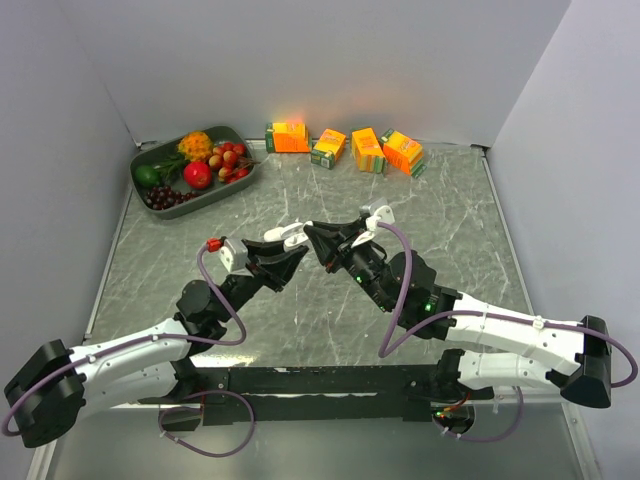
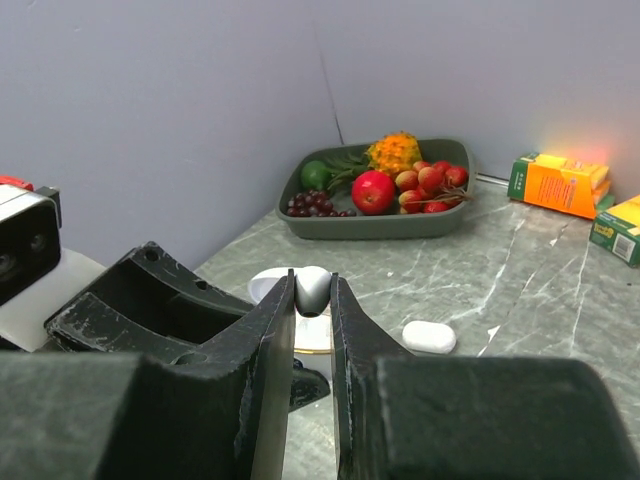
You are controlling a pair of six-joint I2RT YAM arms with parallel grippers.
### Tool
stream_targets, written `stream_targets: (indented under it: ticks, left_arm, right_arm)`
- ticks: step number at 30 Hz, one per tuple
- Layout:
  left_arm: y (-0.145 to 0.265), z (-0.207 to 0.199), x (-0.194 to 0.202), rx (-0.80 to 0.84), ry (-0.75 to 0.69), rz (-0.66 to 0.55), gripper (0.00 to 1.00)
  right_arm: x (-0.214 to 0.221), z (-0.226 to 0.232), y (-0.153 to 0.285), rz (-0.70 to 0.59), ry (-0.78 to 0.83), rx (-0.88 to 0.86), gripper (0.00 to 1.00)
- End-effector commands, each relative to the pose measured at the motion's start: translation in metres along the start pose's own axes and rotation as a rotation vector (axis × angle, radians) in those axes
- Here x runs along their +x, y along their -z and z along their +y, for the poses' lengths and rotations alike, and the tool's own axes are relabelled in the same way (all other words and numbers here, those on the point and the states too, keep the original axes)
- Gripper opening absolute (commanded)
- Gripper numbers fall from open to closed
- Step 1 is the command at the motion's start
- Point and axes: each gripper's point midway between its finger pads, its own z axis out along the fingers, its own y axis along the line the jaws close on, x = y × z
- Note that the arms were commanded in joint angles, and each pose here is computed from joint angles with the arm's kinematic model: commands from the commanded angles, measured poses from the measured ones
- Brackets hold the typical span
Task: Insert the wireless bluetooth earbuds into the charging case
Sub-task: Place the earbud in the charging case.
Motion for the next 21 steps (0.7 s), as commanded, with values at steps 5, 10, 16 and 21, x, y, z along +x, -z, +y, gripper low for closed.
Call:
stream_targets:
  ticks: [5,10,16,21]
  left_arm:
    - [-0.007,-0.014,-0.025,0.065,0.029,-0.085,0.01]
    - [-0.006,-0.014,-0.028,0.063,0.033,-0.094,0.01]
    - [-0.006,-0.014,-0.029,0.062,0.037,-0.097,0.01]
    - [-0.008,-0.015,-0.031,0.064,0.035,-0.104,0.01]
  right_arm:
    - [-0.007,0.010,0.000,-0.025,-0.035,-0.038,0.00]
    - [-0.002,0.010,0.001,-0.012,-0.038,-0.040,0.00]
    - [0.004,0.007,0.002,0.001,-0.039,-0.033,0.00]
    - [0.008,0.006,0.003,0.009,-0.036,-0.025,0.00]
